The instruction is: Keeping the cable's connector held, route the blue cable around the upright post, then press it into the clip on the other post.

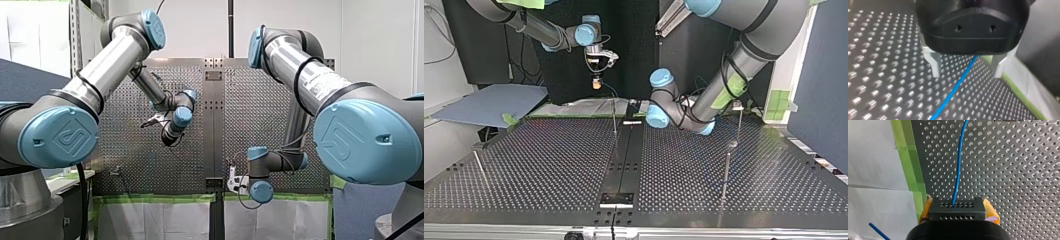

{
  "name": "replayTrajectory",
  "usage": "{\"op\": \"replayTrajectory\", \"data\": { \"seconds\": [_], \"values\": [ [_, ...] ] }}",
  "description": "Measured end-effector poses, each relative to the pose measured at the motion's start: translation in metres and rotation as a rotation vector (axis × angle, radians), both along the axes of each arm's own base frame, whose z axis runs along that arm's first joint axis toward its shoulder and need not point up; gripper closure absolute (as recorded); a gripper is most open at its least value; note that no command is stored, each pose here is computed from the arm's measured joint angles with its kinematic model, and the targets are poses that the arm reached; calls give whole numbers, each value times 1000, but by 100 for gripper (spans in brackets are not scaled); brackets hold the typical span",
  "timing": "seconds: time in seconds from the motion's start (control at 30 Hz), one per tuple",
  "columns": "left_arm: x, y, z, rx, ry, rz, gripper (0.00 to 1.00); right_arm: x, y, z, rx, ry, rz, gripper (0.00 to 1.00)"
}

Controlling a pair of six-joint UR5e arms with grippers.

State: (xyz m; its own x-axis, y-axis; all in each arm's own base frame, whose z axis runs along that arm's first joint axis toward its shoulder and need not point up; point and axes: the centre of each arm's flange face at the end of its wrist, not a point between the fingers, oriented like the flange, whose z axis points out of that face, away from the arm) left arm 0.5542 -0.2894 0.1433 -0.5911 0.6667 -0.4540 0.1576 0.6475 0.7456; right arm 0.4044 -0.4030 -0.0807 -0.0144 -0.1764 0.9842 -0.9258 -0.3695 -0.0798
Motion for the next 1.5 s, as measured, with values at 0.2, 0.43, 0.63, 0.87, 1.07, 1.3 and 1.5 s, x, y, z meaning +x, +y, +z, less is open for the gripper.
{"op": "replayTrajectory", "data": {
  "seconds": [0.2, 0.43, 0.63, 0.87, 1.07, 1.3, 1.5],
  "values": [
    [1, -5, -26, -59, 20, -14, 0, 0, 0, 0, 0, 1, 0, 100],
    [2, -12, -39, -144, 18, -31, 0, -1, -1, 0, -1, 3, -2, 100],
    [-3, -20, -61, -197, 58, -55, 0, 0, 0, 0, -1, 4, 0, 100],
    [-5, -32, -71, -259, 68, -97, 0, 1, 0, 0, -3, 5, 2, 100],
    [-6, -39, -75, -312, 75, -126, 0, 1, 0, 0, -6, 5, 4, 100],
    [-15, -51, -108, -353, 133, -161, 0, 2, 0, 1, -10, 4, 5, 100],
    [-16, -64, -115, -434, 115, -187, 0, 2, 0, 1, -12, 8, 8, 100]
  ]
}}
